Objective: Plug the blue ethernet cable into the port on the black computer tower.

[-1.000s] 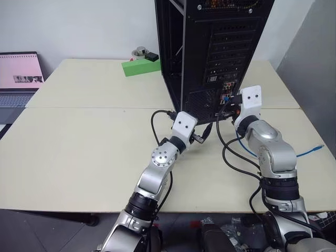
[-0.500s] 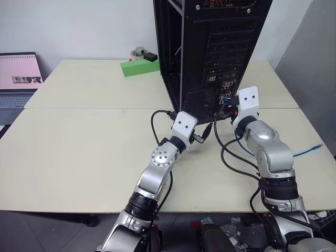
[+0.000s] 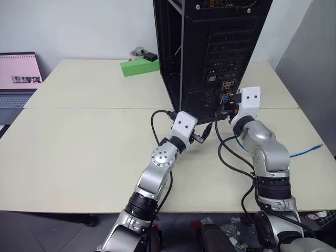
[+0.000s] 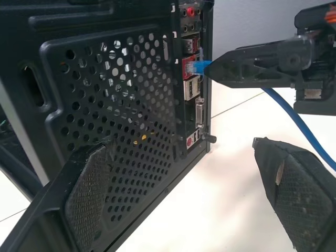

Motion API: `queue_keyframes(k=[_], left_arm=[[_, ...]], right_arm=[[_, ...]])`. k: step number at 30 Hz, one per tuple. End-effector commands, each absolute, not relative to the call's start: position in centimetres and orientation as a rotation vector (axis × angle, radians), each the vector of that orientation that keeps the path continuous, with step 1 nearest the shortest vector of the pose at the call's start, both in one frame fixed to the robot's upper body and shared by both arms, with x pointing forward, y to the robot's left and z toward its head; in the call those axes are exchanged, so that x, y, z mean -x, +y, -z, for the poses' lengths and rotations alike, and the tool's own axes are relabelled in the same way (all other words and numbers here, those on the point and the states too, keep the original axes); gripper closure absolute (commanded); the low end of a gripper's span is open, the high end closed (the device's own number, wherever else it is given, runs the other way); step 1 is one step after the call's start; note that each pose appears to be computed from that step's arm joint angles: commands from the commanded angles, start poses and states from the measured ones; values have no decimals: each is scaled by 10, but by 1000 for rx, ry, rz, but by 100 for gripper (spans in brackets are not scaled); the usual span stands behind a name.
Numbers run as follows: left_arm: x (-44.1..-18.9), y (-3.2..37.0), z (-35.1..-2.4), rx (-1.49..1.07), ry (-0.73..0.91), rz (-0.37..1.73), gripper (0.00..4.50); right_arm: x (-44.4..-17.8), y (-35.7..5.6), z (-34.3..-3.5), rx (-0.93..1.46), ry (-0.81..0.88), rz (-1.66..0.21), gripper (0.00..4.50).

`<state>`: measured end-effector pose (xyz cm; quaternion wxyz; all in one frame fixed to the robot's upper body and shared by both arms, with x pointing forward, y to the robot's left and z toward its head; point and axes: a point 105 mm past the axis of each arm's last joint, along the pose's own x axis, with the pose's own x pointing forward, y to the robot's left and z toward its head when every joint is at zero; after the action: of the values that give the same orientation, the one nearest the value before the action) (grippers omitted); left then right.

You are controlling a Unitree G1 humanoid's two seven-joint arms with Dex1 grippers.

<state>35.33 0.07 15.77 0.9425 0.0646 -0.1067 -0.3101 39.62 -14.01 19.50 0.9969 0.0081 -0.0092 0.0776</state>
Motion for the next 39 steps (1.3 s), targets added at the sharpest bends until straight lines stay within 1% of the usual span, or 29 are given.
queue_keyframes(k=[1,14,22,24,25,26,32,39], left_arm=[[-350,-1,-172,-124,-274,635,7],[-349,-1,-172,-124,-275,634,7],[-349,1,-172,-127,-275,625,7],[-350,2,-172,-128,-277,622,0],[-350,3,-173,-129,-278,620,0],[-351,4,-174,-129,-279,618,0],[-354,8,-181,-129,-290,611,0],[-356,12,-193,-117,-322,620,0]], right_arm=[[-397,-142,-216,-58,-80,-148,450],[-406,-126,-225,-9,-105,-202,450],[-408,-124,-223,15,-104,-229,450],[-407,-126,-221,29,-101,-236,381],[-405,-126,-220,42,-99,-250,380],[-403,-126,-218,57,-96,-264,356],[-391,-136,-210,144,-67,-330,248],[-373,-153,-213,214,-69,-392,97]])
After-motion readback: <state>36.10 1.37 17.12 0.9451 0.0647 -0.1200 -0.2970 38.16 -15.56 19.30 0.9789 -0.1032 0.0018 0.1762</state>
